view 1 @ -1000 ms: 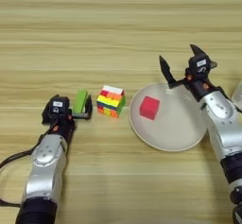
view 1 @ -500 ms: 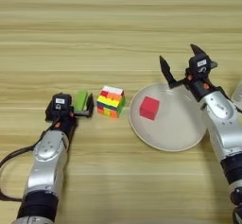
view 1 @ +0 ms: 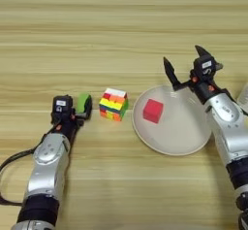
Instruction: Move the objects on the table
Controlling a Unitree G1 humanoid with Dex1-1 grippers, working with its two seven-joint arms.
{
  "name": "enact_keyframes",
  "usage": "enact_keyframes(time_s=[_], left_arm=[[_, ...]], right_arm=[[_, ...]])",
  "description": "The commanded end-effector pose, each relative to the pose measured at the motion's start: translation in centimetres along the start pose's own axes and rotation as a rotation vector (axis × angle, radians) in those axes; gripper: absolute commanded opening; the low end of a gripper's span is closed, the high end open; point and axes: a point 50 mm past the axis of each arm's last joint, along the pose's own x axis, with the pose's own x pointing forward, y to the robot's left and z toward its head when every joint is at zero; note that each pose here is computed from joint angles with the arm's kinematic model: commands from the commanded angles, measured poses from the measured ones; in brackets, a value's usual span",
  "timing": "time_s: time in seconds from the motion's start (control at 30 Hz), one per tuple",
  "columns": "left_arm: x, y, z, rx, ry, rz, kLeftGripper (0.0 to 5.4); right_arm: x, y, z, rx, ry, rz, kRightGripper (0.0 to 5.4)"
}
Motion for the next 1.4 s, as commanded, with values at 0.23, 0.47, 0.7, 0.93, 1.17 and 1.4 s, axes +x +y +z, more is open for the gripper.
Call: enact_keyframes(time_s=[0.23, 0.47, 0.7, 0.93, 1.17, 1.4], left_arm=[[-1.5, -0.1, -3.1, -0.036, 0.15, 0.003, 2.61], [-1.4, -0.1, -3.0, -0.034, 0.147, -0.001, 1.96], [-1.4, -0.1, -3.0, -0.039, 0.145, 0.0, 1.3], [-1.5, -0.3, -2.9, -0.039, 0.14, -0.004, 1.29], [-1.6, -0.2, -2.7, -0.019, 0.138, 0.006, 1.29], [-1.7, -0.2, -1.3, -0.018, 0.073, 0.009, 1.29]], right_arm=[[0.2, -0.1, 0.1, 0.012, 0.001, -0.004, 5.4], [0.3, 0.0, 0.1, 0.013, 0.0, -0.002, 5.4], [0.3, 0.0, 0.0, 0.012, 0.001, -0.002, 5.4], [0.2, -0.1, 0.1, 0.011, 0.001, -0.002, 5.4], [0.2, -0.1, 0.0, 0.012, 0.003, -0.002, 5.4], [0.2, -0.1, 0.0, 0.011, 0.006, -0.004, 5.4]])
